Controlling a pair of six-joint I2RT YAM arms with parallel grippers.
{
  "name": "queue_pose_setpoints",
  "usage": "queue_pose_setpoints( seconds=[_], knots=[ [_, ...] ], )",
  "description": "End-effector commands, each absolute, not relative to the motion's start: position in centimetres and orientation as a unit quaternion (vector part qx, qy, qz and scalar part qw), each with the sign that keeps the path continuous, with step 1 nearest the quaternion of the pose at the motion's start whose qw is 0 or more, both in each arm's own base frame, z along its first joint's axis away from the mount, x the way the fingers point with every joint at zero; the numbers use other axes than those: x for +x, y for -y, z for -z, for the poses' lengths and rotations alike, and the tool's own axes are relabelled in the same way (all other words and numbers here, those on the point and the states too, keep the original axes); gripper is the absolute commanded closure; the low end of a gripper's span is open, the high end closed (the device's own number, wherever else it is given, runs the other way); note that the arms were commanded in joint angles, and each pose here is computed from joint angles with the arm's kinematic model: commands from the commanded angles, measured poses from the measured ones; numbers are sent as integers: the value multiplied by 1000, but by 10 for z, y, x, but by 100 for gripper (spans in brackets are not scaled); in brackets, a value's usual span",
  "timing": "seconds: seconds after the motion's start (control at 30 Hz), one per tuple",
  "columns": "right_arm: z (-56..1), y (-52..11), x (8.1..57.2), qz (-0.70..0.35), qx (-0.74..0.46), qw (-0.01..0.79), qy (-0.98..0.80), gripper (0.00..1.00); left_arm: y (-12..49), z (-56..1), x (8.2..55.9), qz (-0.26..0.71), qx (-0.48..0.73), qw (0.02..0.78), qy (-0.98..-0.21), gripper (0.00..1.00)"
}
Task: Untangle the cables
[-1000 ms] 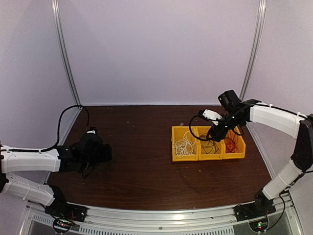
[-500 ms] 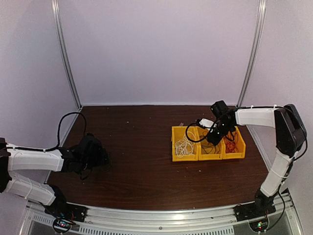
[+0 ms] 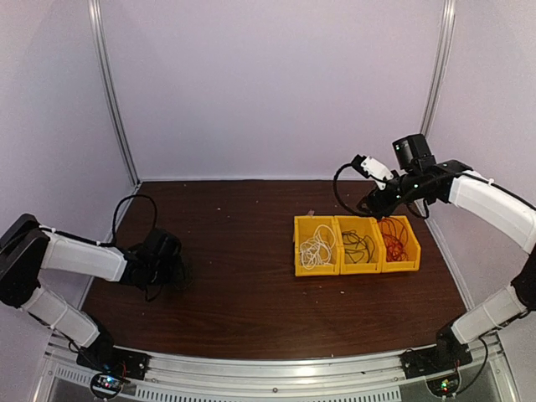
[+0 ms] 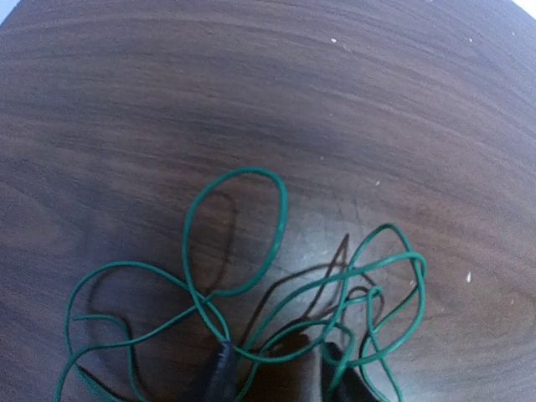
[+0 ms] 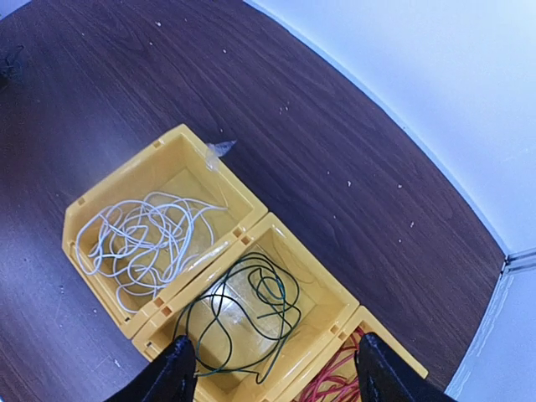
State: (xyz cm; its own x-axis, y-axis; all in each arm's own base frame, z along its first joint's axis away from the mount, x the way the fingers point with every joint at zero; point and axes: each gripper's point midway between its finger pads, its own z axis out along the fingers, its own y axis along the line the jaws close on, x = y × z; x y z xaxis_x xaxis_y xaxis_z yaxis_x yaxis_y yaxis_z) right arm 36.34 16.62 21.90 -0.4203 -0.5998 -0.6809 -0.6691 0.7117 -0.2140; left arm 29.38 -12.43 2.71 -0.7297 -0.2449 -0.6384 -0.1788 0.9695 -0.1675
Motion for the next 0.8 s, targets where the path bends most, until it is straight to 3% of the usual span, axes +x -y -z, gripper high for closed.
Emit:
queue_pose_setpoints(
  seconds=[0.0, 0.07, 0.27, 0.4, 0.6, 0.77],
  knots=[
    [-236, -184, 347, -81, -390, 391, -829, 33, 149, -46, 316, 90, -87, 365, -922, 79],
    [-234, -192, 341, -96, -402, 390, -823, 33, 158, -61, 319, 113, -77, 374, -917, 91],
    [-217, -250, 307, -185, -481, 356, -780, 32, 235, -196, 302, 259, 80, 488, -830, 96],
    [-226, -296, 292, -221, -529, 364, -734, 30, 268, -268, 271, 332, 168, 513, -774, 100],
    [-235, -367, 281, -309, -564, 354, -679, 29, 262, -306, 259, 330, 189, 529, -759, 100],
    [-244, -412, 268, -323, -612, 387, -609, 21, 258, -339, 252, 352, 182, 550, -735, 100]
  ],
)
